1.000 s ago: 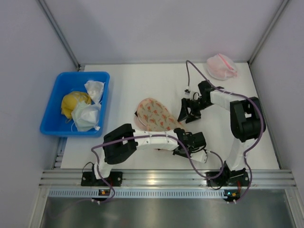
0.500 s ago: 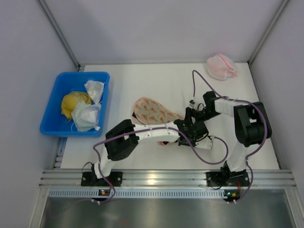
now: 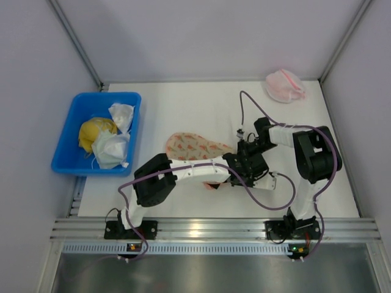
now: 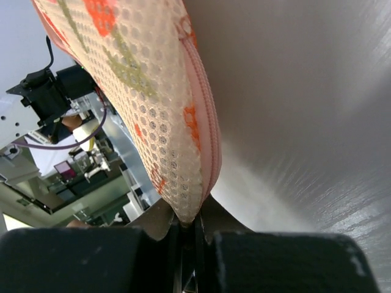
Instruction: Place the bra in the laundry bag and zip it closed
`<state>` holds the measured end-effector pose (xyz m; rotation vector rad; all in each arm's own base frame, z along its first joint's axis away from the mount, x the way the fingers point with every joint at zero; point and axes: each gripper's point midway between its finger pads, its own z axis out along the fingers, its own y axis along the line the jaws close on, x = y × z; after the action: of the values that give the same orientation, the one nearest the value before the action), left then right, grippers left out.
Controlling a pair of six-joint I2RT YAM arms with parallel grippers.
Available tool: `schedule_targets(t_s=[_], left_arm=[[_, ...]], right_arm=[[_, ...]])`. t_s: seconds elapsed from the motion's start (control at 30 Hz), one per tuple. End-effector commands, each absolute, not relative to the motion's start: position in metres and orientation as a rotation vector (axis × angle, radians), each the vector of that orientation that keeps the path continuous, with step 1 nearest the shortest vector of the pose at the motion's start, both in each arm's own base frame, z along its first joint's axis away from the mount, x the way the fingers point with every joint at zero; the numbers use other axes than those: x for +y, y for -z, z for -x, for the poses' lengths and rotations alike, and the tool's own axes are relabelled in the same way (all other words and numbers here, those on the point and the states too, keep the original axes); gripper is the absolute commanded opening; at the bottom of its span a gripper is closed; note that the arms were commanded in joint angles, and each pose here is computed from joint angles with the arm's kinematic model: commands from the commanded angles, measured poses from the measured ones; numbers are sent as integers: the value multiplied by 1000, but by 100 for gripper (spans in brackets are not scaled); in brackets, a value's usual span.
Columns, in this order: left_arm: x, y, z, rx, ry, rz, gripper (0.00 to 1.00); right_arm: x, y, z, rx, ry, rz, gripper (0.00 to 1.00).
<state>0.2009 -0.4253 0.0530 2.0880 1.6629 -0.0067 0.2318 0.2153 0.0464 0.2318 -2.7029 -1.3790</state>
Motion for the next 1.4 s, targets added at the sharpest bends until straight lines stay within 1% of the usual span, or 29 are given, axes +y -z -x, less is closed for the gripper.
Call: schedule_targets(t_s=[0.0,0.03,0.07,0.1,0.13,0.17,0.2,0.3,0.37,0.4,0.47,0.5,0.6,0.63,0.73,0.83,0.87,1.03,1.1,1.37], left_arm=[[-440,-121,-196,1585,140,-1924,30],[-438,-127,-189,1601,189,-1907,34],[-429,-126,-183,1616,206,-1906,41],[-423,-149,-180,1600,237,-1855,52],[-416,-154,-177,1615,252,-1824,55],[-401,-164,-175,1609,253,-1782,71],[-393,-169,-174,1613,256,-1756,79],[-363,-181,-177,1644,262,-1669,82],[-341,-185,-192,1704,290,-1548,96],[-332,-185,-199,1721,281,-1514,98],[-313,-183,-209,1733,260,-1455,98],[-317,-189,-215,1698,269,-1405,98],[-314,-189,-211,1641,314,-1341,98],[-321,-202,-214,1574,354,-1283,98],[-320,-195,-205,1505,427,-1232,98],[-324,-175,-177,1460,519,-1438,98],[-325,-170,-174,1463,531,-1455,98],[-325,-149,-180,1420,456,-1534,96],[-329,-148,-183,1363,435,-1555,95],[-326,-124,-182,1307,359,-1644,92]], right_arm=[[222,-55,-243,-2700,1434,-289,0],[221,-54,-243,-2698,1432,-287,0],[221,-54,-244,-2697,1433,-283,0],[220,-55,-244,-2696,1435,-285,0],[220,-54,-244,-2695,1434,-285,0],[220,-55,-245,-2693,1440,-279,0],[220,-54,-243,-2690,1438,-281,0],[220,-55,-242,-2680,1450,-284,0],[220,-55,-240,-2671,1460,-284,0],[221,-56,-240,-2666,1465,-286,0],[222,-59,-239,-2659,1478,-285,0],[222,-60,-238,-2658,1481,-284,0],[222,-64,-233,-2632,1499,-273,0],[222,-64,-233,-2630,1503,-276,0],[221,-65,-229,-2613,1506,-283,0],[221,-67,-227,-2614,1511,-291,0],[220,-67,-227,-2616,1513,-293,0],[222,-67,-225,-2600,1523,-289,0],[222,-68,-225,-2594,1522,-281,0],[223,-68,-222,-2557,1539,-262,0]])
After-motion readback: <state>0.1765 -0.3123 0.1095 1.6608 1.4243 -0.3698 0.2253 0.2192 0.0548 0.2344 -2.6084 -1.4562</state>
